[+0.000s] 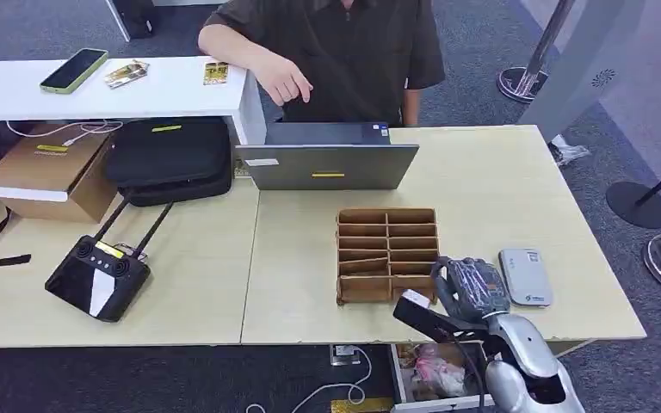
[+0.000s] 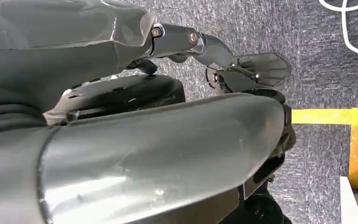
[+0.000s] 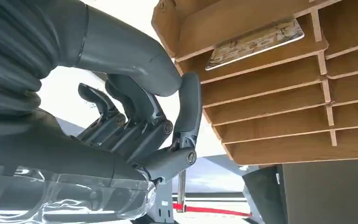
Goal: Pass the card to the sensor for recognition and then transmit it.
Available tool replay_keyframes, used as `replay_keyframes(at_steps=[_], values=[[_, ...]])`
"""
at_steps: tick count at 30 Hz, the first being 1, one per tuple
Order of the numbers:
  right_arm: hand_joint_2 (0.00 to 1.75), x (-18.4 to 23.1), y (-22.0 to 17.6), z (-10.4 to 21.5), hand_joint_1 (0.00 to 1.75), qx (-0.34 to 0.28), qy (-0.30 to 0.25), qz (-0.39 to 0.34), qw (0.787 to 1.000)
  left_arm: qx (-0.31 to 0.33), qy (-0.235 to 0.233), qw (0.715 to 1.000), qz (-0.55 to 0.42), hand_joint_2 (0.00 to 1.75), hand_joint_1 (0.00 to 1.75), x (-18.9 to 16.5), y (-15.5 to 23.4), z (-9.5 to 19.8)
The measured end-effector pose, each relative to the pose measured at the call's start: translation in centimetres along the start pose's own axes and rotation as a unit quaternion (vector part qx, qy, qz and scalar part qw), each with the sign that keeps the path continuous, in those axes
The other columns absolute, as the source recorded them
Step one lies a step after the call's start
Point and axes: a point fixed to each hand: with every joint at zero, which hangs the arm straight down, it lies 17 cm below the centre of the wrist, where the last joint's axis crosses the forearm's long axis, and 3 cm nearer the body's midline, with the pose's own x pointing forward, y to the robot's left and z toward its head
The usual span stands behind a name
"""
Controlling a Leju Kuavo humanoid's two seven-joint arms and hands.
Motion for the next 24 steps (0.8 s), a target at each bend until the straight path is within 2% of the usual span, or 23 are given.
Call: replay_keyframes(at_steps=[1, 9, 24], values=[[1.75, 0.0, 0.0, 0.0, 0.0, -0.001, 0.0, 0.0, 1.0, 0.0, 0.0, 1.0, 0.0, 0.0, 0.0, 0.0, 0.0, 0.0], [1.75, -0.1, 0.4, 1.2, 0.0, 0.003, 0.007, -0.008, 1.0, -0.002, -0.001, 1.0, 0.0, 0.0, 0.0, 0.0, -0.1, 0.0], [1.75, -0.1, 0.7, 1.6, 0.0, 0.006, 0.011, -0.016, 1.0, -0.001, 0.004, 1.0, -0.006, 0.0, 0.0, -0.1, 0.0, 0.0]])
